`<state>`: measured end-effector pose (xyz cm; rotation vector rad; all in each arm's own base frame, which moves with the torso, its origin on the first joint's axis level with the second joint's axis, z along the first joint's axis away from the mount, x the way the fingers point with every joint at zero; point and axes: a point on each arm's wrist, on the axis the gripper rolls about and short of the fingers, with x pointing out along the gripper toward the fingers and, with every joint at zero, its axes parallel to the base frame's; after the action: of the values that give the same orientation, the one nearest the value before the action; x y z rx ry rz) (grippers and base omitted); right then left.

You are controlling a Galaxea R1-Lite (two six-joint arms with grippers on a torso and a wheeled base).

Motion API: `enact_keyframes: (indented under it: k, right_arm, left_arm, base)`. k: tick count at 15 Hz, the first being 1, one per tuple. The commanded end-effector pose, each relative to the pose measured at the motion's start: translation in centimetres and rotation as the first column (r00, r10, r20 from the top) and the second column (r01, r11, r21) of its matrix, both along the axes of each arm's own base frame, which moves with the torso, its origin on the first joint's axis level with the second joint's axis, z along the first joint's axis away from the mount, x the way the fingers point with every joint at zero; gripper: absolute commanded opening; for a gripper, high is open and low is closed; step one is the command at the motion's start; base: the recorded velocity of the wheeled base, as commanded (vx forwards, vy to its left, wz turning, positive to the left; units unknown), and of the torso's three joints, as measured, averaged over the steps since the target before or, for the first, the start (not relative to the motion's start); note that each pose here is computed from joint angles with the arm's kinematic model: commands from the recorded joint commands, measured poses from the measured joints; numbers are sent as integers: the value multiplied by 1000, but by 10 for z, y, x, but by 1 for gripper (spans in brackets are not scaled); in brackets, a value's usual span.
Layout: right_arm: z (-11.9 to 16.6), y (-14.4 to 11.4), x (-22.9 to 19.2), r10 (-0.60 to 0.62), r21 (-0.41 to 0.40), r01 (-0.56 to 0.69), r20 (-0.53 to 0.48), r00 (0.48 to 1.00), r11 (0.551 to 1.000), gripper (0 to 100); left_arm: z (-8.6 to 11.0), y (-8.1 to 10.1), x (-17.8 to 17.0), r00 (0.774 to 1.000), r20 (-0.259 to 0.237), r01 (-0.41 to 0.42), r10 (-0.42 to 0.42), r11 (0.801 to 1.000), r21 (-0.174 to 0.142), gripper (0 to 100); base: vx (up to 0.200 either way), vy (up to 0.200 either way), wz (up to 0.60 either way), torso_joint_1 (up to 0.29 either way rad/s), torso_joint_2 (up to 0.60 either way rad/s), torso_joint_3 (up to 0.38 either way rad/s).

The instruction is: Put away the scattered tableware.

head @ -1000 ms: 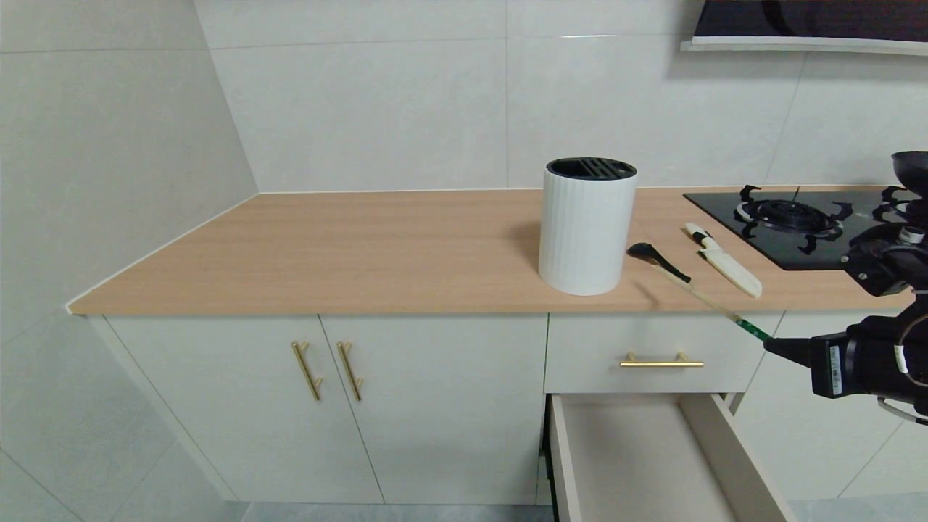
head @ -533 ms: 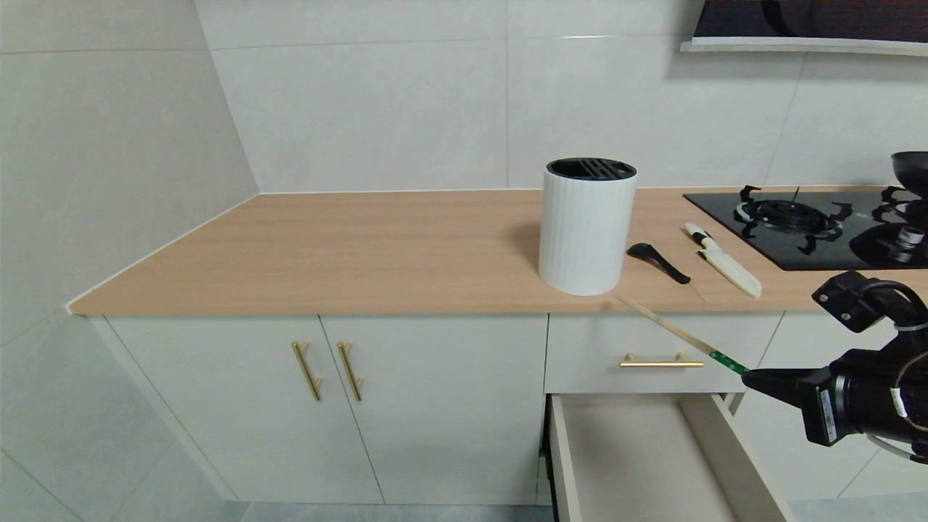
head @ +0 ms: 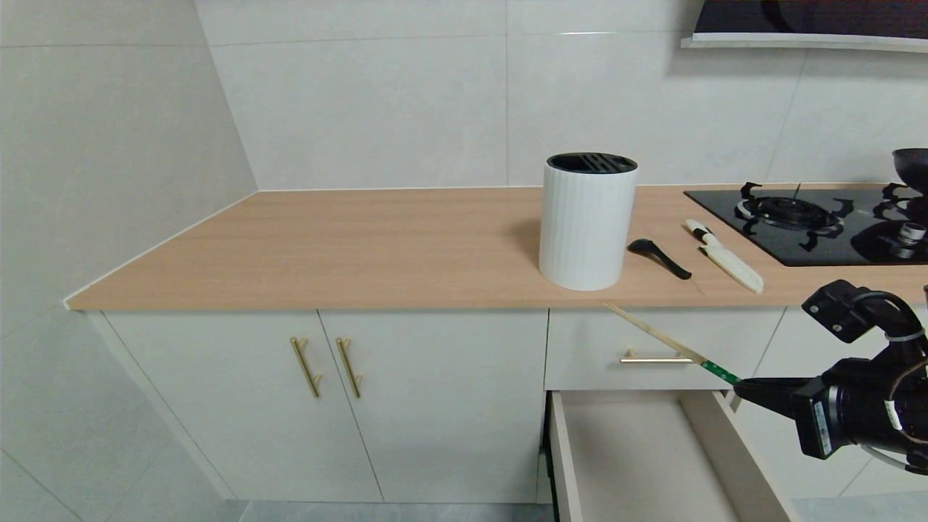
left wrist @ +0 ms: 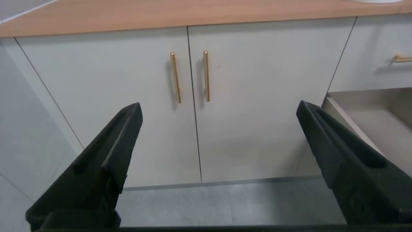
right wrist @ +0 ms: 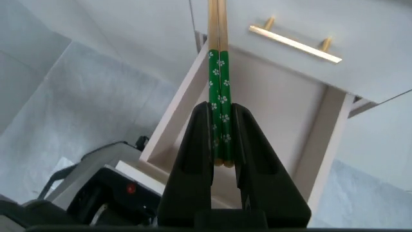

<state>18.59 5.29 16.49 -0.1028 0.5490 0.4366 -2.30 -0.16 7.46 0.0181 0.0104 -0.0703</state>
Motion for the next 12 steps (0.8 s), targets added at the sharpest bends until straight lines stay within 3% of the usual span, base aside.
enact_keyframes:
  k: [1, 12]
  right_arm:
    - [-2, 1, 1, 2, -3, -2, -9, 1000, 1000, 0]
    - [-7, 2, 4, 4, -11, -4, -32, 999, 1000, 0]
  left_arm:
    - [0, 0, 0, 1000, 0, 0, 0, 1000, 0, 100]
    - [0, 0, 0, 1000, 0, 0, 0, 1000, 0, 100]
  base:
    - [0, 0, 0, -163, 408, 227]
    - [0, 0, 0, -183, 470, 283]
